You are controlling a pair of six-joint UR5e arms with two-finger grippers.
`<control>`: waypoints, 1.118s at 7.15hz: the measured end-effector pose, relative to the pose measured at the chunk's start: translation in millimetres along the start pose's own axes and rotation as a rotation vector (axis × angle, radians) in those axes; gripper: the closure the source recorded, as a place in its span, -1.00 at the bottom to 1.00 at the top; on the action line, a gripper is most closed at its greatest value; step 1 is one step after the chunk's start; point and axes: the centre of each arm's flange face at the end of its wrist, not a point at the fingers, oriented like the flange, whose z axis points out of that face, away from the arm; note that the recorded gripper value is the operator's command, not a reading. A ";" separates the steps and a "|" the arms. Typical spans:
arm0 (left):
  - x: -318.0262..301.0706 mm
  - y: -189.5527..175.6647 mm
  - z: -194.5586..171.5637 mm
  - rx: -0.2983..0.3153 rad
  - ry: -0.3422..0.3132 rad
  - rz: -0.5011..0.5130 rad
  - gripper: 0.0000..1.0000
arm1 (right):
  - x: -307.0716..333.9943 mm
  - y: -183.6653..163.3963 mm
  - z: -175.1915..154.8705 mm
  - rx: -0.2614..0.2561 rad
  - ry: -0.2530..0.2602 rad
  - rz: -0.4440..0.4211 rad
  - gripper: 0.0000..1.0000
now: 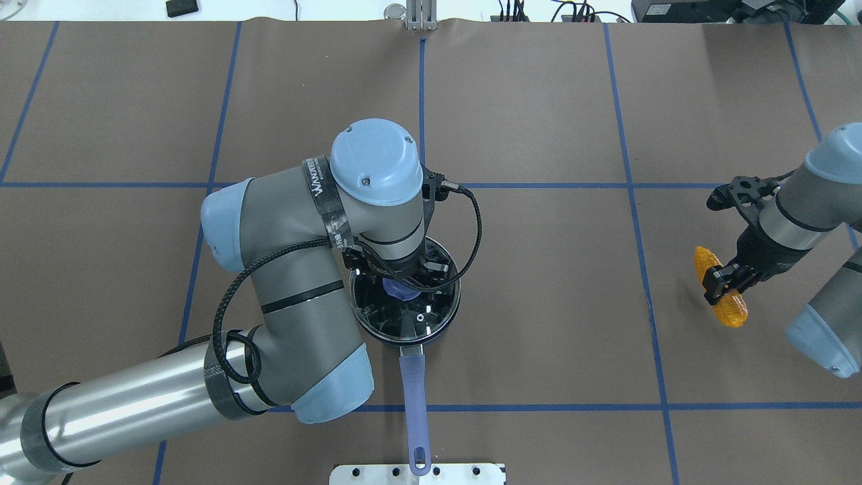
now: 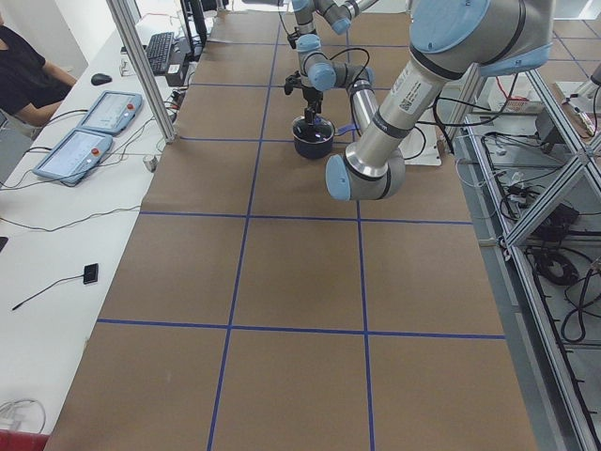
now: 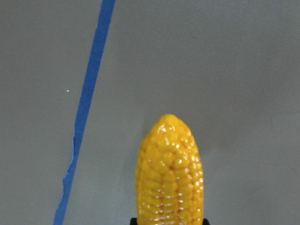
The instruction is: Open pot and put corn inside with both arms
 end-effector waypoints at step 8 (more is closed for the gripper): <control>-4.4 -4.4 -10.7 0.015 0.014 -0.050 -0.40 | -81.1 -58.1 -46.4 0.000 -0.003 -0.005 0.46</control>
